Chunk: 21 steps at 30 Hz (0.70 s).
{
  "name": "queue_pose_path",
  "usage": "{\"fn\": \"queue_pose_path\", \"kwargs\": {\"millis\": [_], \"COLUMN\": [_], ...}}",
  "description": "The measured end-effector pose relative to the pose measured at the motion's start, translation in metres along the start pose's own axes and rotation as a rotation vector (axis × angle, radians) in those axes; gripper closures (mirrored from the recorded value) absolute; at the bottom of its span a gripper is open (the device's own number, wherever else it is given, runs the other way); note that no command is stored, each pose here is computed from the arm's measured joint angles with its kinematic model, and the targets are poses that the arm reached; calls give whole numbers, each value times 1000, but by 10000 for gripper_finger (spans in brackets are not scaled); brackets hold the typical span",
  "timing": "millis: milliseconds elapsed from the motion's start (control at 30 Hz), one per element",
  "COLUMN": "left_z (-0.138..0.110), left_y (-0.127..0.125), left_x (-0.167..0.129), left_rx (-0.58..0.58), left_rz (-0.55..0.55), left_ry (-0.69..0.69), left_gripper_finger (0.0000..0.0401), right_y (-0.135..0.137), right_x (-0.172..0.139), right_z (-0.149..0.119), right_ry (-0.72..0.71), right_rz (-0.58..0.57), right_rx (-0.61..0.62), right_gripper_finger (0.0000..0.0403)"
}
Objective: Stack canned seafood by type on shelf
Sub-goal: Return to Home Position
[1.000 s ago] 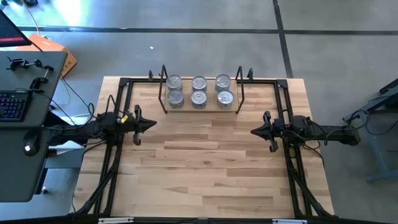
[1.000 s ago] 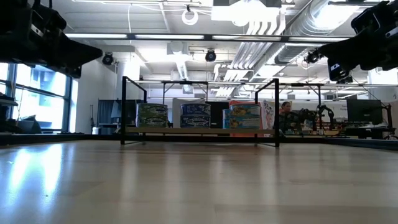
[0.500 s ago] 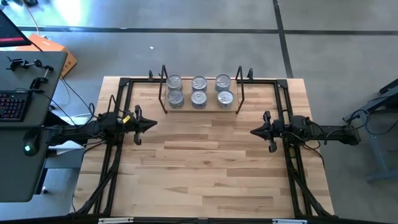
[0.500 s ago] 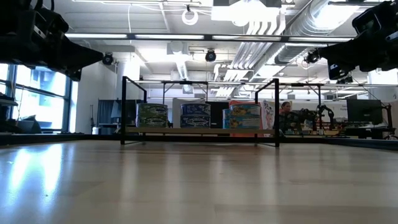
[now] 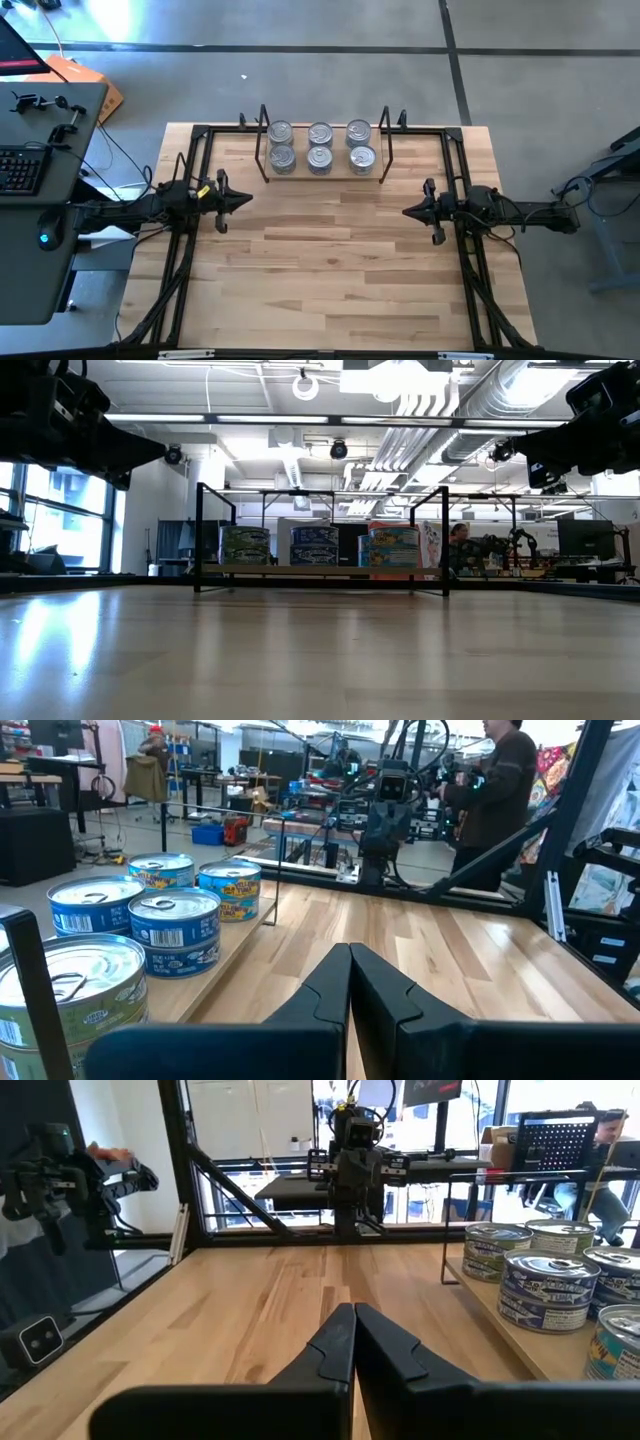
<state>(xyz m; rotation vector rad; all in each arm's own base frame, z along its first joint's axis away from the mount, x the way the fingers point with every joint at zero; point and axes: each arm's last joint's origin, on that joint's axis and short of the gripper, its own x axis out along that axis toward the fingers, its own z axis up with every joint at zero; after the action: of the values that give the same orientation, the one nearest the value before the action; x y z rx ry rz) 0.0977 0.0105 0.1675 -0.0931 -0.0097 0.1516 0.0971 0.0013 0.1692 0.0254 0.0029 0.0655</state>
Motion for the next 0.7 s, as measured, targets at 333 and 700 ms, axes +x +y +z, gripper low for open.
{"fn": "queue_pose_path", "kwargs": {"millis": [333,700], "left_z": [2,1], "left_y": [-2,-2], "left_x": [-1,-1], "left_rx": [-2,-2], "left_rz": [-20,-18], "left_ry": [-25,-23], "left_gripper_finger": [400,400], "right_y": [0,0], "right_x": [0,0], "right_z": [0,0], "right_ry": [-37,-34], "right_rz": [1,0], "right_rx": [-3,-2], "right_gripper_finger": [400,400]}}
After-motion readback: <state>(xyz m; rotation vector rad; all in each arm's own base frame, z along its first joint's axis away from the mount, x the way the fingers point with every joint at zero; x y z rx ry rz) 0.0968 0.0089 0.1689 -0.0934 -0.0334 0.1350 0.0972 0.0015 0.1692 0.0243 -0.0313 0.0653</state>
